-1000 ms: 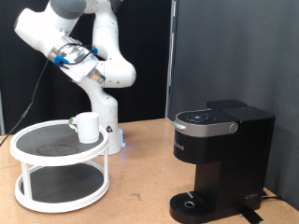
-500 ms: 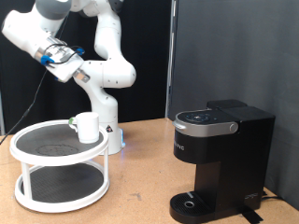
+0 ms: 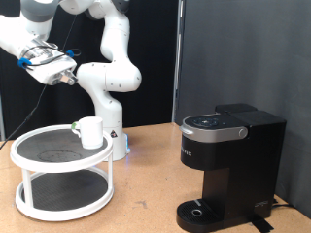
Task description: Make a cup of coffee with the keurig machine
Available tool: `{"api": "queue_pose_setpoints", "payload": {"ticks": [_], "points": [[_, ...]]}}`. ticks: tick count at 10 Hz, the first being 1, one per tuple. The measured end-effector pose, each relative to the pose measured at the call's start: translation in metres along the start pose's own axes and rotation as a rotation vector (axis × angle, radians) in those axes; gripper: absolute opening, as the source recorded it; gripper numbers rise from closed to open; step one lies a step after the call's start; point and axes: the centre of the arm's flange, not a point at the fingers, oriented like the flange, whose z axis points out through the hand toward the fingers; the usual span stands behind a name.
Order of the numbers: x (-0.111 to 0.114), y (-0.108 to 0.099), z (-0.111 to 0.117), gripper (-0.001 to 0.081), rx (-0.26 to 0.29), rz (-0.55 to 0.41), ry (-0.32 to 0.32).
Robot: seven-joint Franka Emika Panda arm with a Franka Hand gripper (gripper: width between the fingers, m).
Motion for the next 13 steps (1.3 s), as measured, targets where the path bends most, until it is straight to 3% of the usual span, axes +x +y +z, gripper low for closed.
{"api": "queue_pose_setpoints", "payload": {"ticks": [5, 6, 7, 8, 9, 10, 11, 12, 13], "points": [[0.028, -0.034, 0.032, 0.0000, 0.077, 0.005, 0.042], [0.034, -0.041, 0.040, 0.0116, 0.086, 0.001, 0.044], [0.040, -0.046, 0.048, 0.0116, 0.091, -0.001, 0.045], [0.044, -0.051, 0.054, 0.0290, 0.091, -0.003, 0.046], [0.047, -0.055, 0.058, 0.0290, 0.090, -0.006, 0.046], [0.049, -0.058, 0.062, 0.0492, 0.089, -0.008, 0.046], [0.051, -0.061, 0.065, 0.0492, 0.091, -0.010, 0.042], [0.052, -0.064, 0.067, 0.0651, 0.095, -0.010, 0.037], [0.054, -0.067, 0.070, 0.0651, 0.097, -0.010, 0.035]]}}
